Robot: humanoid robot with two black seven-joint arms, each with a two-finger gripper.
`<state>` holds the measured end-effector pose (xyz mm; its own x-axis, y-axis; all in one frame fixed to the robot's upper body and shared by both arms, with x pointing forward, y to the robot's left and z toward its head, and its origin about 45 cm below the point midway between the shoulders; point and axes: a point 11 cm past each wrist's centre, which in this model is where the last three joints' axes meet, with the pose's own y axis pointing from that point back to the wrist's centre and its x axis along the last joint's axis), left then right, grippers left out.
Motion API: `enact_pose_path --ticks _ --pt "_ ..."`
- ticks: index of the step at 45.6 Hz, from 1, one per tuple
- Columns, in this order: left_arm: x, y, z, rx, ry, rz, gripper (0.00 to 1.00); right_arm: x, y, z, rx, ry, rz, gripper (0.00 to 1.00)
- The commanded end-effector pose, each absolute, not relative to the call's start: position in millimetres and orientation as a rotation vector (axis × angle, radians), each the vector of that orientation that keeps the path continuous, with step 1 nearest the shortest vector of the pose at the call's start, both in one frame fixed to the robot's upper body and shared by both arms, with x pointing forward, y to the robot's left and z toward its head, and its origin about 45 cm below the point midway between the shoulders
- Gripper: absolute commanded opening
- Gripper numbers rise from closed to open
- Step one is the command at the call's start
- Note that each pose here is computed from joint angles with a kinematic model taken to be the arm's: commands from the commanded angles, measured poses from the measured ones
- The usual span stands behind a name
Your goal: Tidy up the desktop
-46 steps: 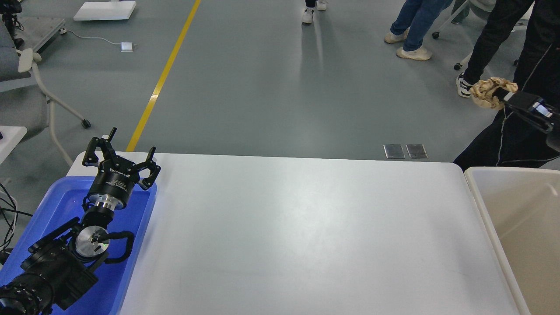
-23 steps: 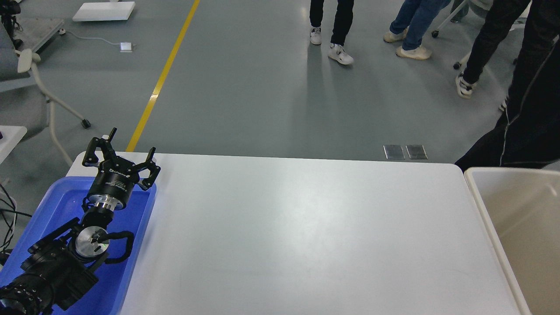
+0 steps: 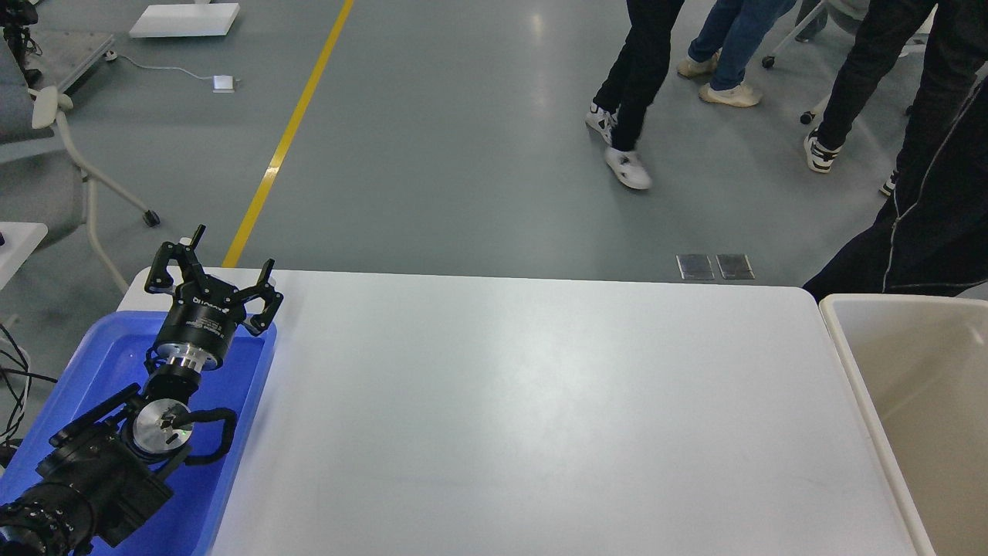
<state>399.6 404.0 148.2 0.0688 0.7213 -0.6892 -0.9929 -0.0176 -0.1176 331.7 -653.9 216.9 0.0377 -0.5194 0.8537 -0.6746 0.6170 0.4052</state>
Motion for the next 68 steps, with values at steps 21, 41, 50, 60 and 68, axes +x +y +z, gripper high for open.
enact_pose_path --ticks 21,41,50,60,68 --pt "399.6 404.0 148.2 -0.689 0.503 1.457 1.0 294.7 -614.5 116.6 1.017 -1.554 -0.02 0.0" --pt "399.6 404.0 148.2 -0.689 0.503 1.457 1.0 301.5 -602.3 109.8 1.018 -1.567 0.009 0.68" --pt "399.6 404.0 148.2 -0.689 0.503 1.457 1.0 306.5 -600.6 113.0 1.009 -1.6 0.027 0.97" --pt "399.6 404.0 148.2 -0.689 0.503 1.457 1.0 315.9 -599.7 121.2 1.033 -1.736 -0.034 0.99" --pt "399.6 404.0 148.2 -0.689 0.503 1.457 1.0 345.7 -595.7 149.7 1.08 -1.804 0.004 0.99"
